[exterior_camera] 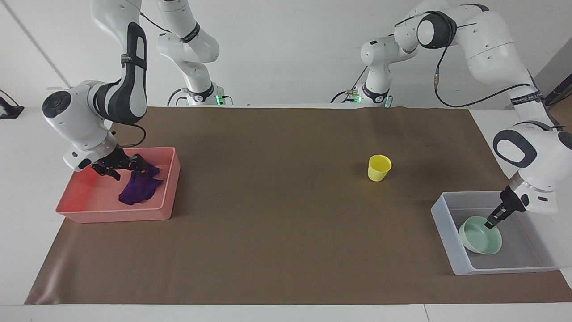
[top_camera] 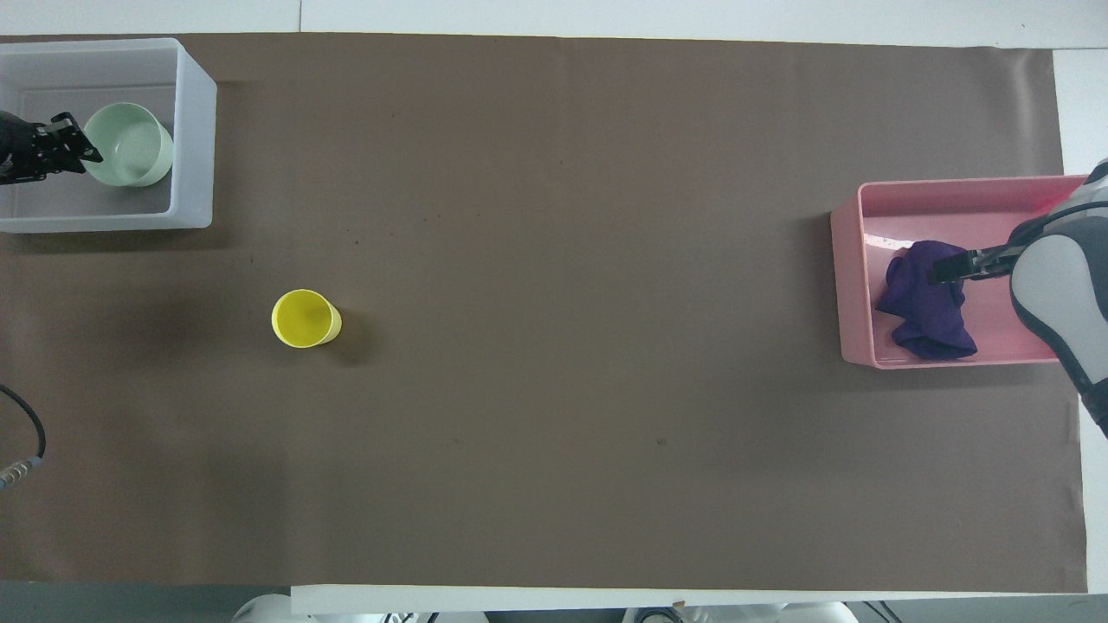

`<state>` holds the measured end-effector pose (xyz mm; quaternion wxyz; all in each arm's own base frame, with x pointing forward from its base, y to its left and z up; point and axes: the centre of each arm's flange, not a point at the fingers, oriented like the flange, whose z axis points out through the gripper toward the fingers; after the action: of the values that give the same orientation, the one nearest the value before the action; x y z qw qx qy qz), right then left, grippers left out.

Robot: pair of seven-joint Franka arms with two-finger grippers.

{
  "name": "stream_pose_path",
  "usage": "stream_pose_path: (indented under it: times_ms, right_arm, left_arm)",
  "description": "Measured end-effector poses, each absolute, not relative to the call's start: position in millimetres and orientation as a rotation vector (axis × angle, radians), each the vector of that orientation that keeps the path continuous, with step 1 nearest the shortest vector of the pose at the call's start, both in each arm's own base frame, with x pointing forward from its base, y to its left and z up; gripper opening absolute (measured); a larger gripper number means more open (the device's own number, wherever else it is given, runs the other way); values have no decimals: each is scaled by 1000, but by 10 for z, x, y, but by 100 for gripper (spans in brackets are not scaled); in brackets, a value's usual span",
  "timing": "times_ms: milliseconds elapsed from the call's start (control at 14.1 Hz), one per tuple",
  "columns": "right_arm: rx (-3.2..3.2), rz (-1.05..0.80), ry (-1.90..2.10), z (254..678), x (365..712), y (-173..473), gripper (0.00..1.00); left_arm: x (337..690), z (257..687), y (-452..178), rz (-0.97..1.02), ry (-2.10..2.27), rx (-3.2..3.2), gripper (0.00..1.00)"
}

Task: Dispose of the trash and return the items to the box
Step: 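Release the bowl with the left gripper while the right gripper drops the cloth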

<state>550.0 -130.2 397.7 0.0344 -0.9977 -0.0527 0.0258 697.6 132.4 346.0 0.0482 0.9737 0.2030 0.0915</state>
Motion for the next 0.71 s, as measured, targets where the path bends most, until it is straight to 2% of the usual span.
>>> stream_pose_path:
  times_ms: [284,355,426,496,709]
  right_arm:
    - [-3065,112,-109,4558,5667,-696,100]
    - [-3066,116,-105,4687,5698,-525,100]
    - [-3067,124,-90,4822,5720,-391,100]
    - [-3068,136,-68,4942,5728,-331,100]
    - [-3064,184,-58,5299,5671,-256,100]
  left_arm:
    - [7002,3561,1328,306,616,2966,84]
    - [7021,3703,1305,337,601,2971,84]
    - [7027,3947,1240,378,567,2986,89]
    - [7001,4226,1116,405,528,2996,99]
    - [6602,5071,628,292,442,3003,100]
